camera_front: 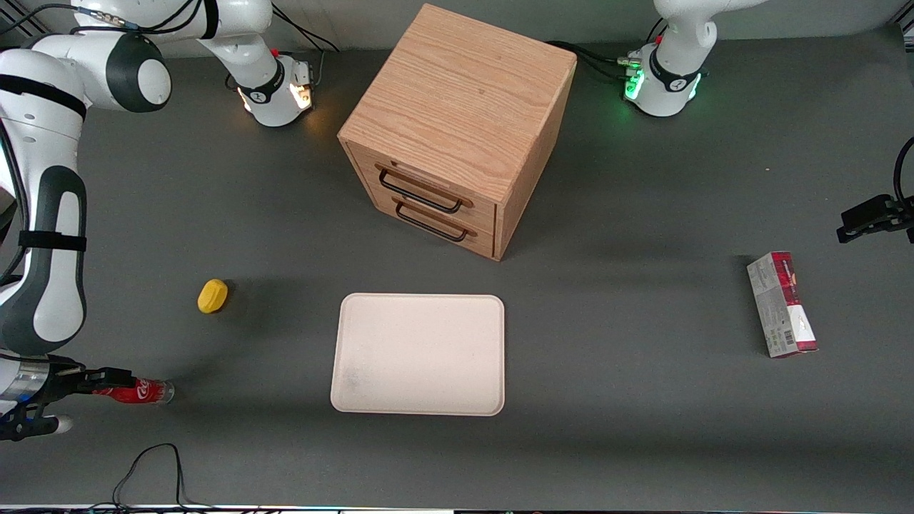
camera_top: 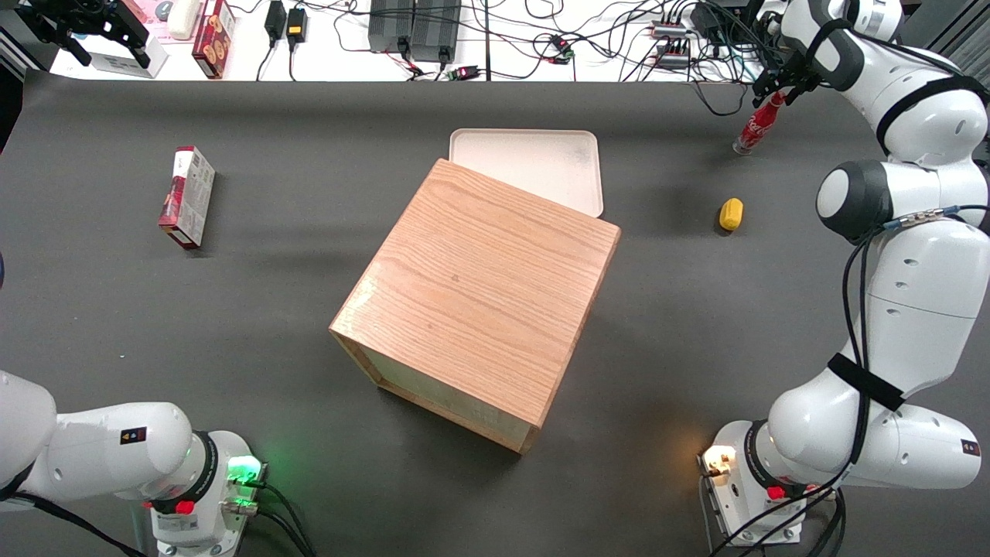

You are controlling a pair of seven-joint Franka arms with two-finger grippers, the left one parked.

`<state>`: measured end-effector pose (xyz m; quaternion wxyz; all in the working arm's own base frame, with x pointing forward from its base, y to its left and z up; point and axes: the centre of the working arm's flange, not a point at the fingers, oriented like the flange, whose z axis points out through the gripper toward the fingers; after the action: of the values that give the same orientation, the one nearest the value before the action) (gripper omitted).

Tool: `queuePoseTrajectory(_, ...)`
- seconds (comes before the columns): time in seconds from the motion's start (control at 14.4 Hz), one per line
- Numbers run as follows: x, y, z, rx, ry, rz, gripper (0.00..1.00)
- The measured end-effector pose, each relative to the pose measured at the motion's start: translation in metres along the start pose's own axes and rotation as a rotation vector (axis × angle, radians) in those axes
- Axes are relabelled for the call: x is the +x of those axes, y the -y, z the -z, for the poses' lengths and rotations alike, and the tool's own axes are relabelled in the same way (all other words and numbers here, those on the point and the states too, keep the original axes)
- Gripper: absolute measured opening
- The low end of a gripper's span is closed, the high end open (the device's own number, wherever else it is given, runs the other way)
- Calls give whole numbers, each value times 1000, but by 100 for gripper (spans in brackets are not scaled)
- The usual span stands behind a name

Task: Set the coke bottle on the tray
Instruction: 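Lower the right gripper and close it around the bottle's cap end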

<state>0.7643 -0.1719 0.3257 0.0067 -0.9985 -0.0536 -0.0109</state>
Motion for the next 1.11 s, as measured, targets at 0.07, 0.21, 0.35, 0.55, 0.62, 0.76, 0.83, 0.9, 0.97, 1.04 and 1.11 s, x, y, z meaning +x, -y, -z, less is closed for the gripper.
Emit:
queuePoseTrajectory(0.07, 0, 0, 0, 0, 0, 9, 83)
queuePoseTrajectory(0.21, 0, -1, 0, -1, 0, 29, 69)
queuePoseTrajectory(0.35, -1, -4, 0, -4, 1, 38, 62)
queuePoseTrajectory(0.55, -2, -6, 0, -7, 2, 52, 44)
queuePoseTrajectory(0.62, -2, -7, 1, -10, 0, 53, 33)
queuePoseTrajectory(0.76, -2, -7, 0, -11, 0, 55, 31)
queuePoseTrajectory(0.83, -2, -7, 0, -11, 0, 55, 31)
queuePoseTrajectory(0.9, -2, -7, 0, -11, 0, 55, 31)
queuePoseTrajectory(0.97, -2, -7, 0, -12, 0, 55, 31)
queuePoseTrajectory(1.04, -2, -7, 1, -12, 0, 55, 31)
queuePoseTrajectory(1.11, -2, -7, 1, -12, 0, 55, 31)
